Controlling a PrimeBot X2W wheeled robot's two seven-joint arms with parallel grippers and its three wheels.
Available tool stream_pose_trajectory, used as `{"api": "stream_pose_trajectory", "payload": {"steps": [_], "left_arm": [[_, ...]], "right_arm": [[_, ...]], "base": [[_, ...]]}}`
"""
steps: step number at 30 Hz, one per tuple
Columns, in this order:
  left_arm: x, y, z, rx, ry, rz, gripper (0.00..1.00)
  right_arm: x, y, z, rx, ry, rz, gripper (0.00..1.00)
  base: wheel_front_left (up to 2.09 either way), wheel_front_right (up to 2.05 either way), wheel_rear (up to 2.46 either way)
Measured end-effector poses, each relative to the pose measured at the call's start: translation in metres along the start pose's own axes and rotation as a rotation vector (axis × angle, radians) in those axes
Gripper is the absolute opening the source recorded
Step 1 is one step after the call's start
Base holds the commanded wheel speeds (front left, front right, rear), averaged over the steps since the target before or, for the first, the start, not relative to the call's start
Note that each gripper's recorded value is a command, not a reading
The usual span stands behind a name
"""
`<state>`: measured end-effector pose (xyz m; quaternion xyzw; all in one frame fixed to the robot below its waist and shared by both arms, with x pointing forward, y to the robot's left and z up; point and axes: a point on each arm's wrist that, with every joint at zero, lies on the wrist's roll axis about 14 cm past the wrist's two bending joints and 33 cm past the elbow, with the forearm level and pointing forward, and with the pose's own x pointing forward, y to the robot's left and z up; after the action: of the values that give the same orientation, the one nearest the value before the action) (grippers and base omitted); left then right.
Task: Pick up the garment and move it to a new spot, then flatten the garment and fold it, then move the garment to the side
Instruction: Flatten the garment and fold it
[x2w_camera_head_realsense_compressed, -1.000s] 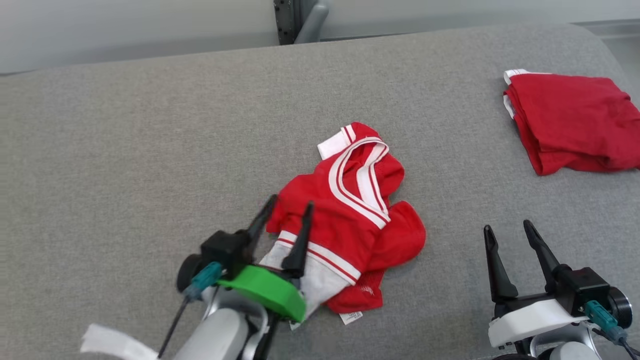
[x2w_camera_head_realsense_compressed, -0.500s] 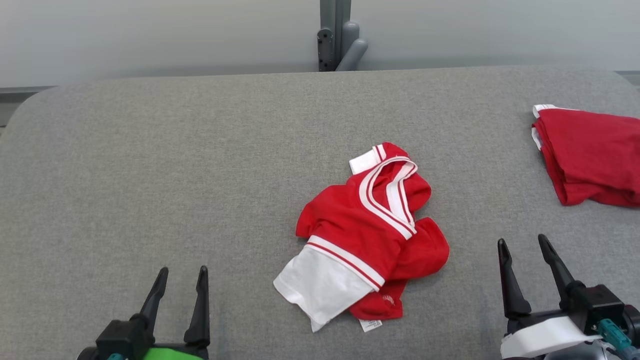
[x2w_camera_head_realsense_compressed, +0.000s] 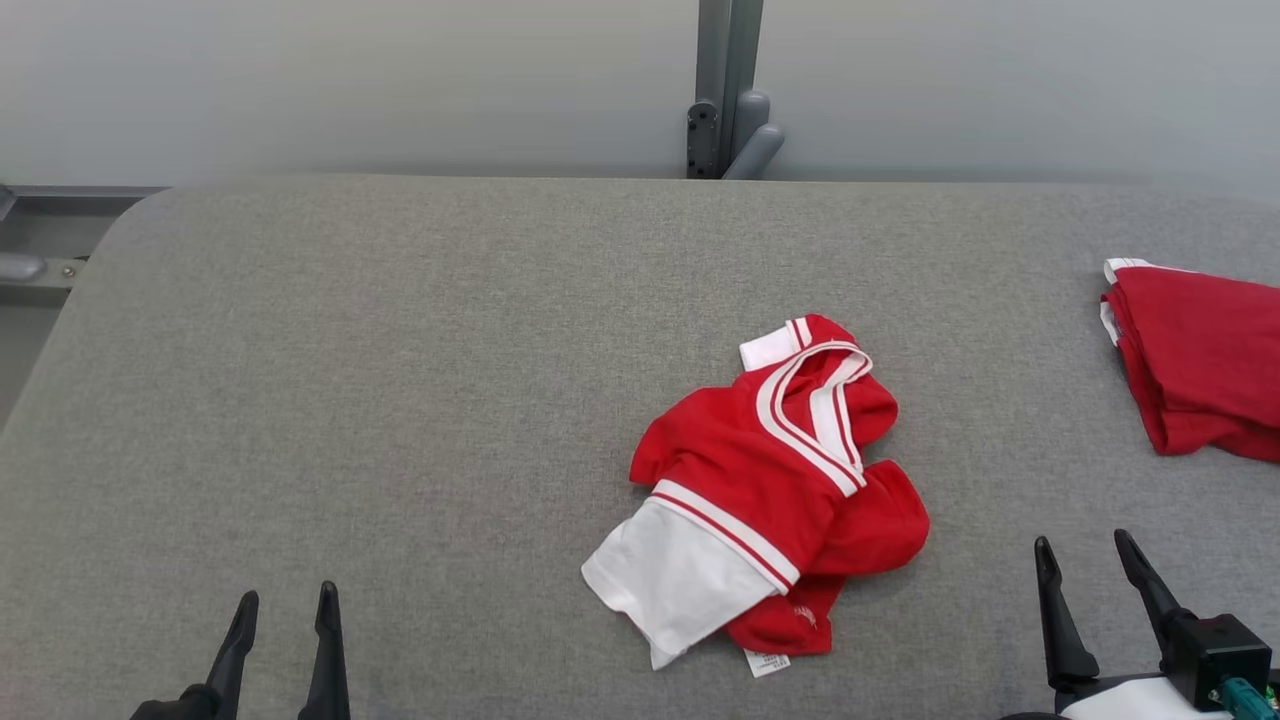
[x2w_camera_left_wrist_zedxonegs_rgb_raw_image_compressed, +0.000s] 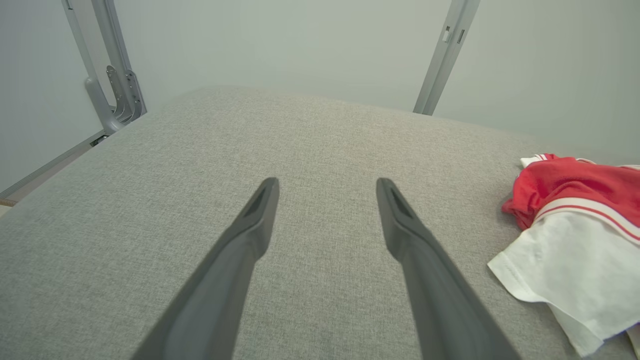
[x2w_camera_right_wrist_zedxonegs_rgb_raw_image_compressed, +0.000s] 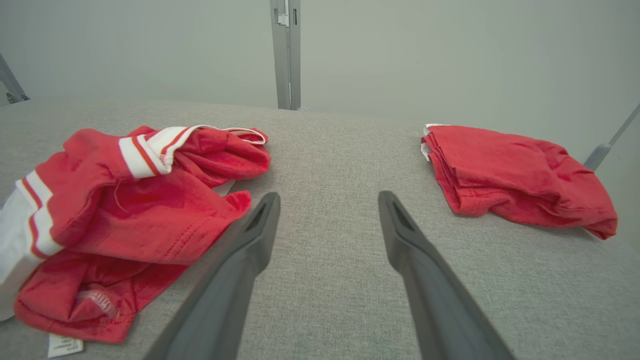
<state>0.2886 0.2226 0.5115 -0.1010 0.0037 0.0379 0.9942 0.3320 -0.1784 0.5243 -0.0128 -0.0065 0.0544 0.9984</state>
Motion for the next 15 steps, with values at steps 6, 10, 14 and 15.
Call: {"api": "stream_pose_trajectory", "payload": {"steps": [6, 10, 14, 15], "left_arm": [[-0.001, 0.004, 0.002, 0.011, -0.008, 0.015, 1.00], [0.003, -0.012, 0.004, 0.019, -0.018, -0.027, 1.00], [0.009, -0.082, -0.003, 0.016, 0.000, -0.240, 1.00], [0.009, -0.103, -0.007, 0.022, 0.017, -0.308, 1.00]], "right_arm": [[0.002, 0.005, -0.001, 0.003, 0.004, 0.012, 1.00], [0.003, 0.006, -0.001, 0.005, 0.001, 0.017, 1.00], [0.006, 0.006, 0.005, 0.001, -0.016, 0.019, 1.00], [0.008, 0.006, 0.008, 0.001, -0.026, 0.019, 1.00]], "base": [[0.00, 0.00, 0.00], [0.00, 0.00, 0.00], [0.00, 0.00, 0.00], [0.00, 0.00, 0.00]]}}
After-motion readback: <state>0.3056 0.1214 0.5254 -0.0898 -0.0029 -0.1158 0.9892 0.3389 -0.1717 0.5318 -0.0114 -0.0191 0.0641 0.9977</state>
